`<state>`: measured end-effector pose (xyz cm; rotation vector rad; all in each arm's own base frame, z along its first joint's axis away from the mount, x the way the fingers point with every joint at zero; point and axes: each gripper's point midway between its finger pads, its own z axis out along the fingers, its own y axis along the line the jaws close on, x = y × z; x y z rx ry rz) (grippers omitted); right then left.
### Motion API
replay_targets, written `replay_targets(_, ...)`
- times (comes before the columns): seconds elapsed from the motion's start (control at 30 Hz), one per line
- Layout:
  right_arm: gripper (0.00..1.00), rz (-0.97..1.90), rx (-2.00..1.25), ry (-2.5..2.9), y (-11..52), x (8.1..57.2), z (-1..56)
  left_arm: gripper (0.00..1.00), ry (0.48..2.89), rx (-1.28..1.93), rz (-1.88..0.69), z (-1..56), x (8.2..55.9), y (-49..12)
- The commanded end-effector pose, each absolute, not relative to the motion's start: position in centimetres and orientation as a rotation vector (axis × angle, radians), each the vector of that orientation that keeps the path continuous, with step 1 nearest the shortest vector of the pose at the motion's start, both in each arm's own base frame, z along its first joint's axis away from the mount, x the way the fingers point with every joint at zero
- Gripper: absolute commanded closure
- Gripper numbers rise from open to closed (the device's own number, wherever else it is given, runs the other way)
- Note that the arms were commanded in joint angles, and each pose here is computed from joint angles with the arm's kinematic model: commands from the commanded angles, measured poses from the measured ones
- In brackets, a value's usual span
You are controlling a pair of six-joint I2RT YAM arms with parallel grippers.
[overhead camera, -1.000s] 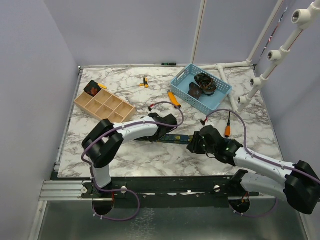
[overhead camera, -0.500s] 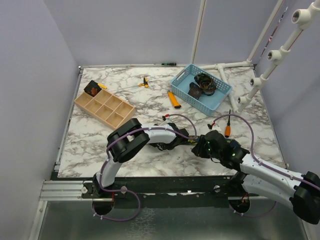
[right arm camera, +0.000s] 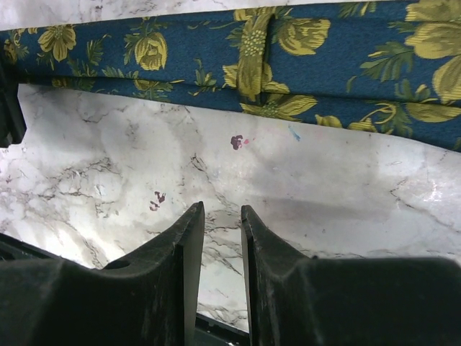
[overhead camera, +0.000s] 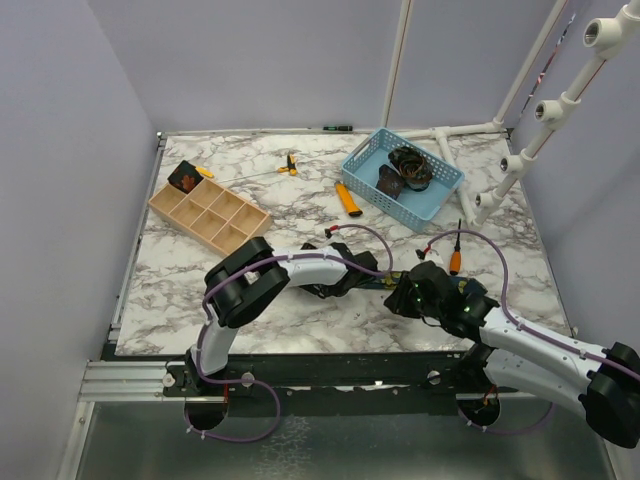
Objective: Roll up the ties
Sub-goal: Roll the tie at the center of the board.
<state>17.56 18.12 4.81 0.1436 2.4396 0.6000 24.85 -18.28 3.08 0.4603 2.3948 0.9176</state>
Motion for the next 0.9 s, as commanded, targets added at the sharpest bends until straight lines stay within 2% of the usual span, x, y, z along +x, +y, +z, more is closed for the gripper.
replay_targets(0.0, 0.68, 0.554, 0.165, 2.451, 17.4, 17.5, 4.4, 0.46, 2.488, 0.412, 0.702, 2.2, 24.2, -20.9)
replay_targets(0.43, 0.66, 0.581, 0.156, 2.437, 17.9, 17.8, 4.8, 0.39, 2.499, 0.422, 0.582, 3.9, 23.8, -21.3)
replay_targets(0.67, 0.66, 0.576, 0.153, 2.449, 18.1, 17.8, 4.4, 0.45, 2.468, 0.435, 0.626, 3.6, 24.2, -21.3)
replay_targets(0.87, 0.66, 0.582, 0.156, 2.444, 18.0, 17.7, 4.4, 0.44, 2.461, 0.438, 0.579, 4.5, 24.1, -22.6)
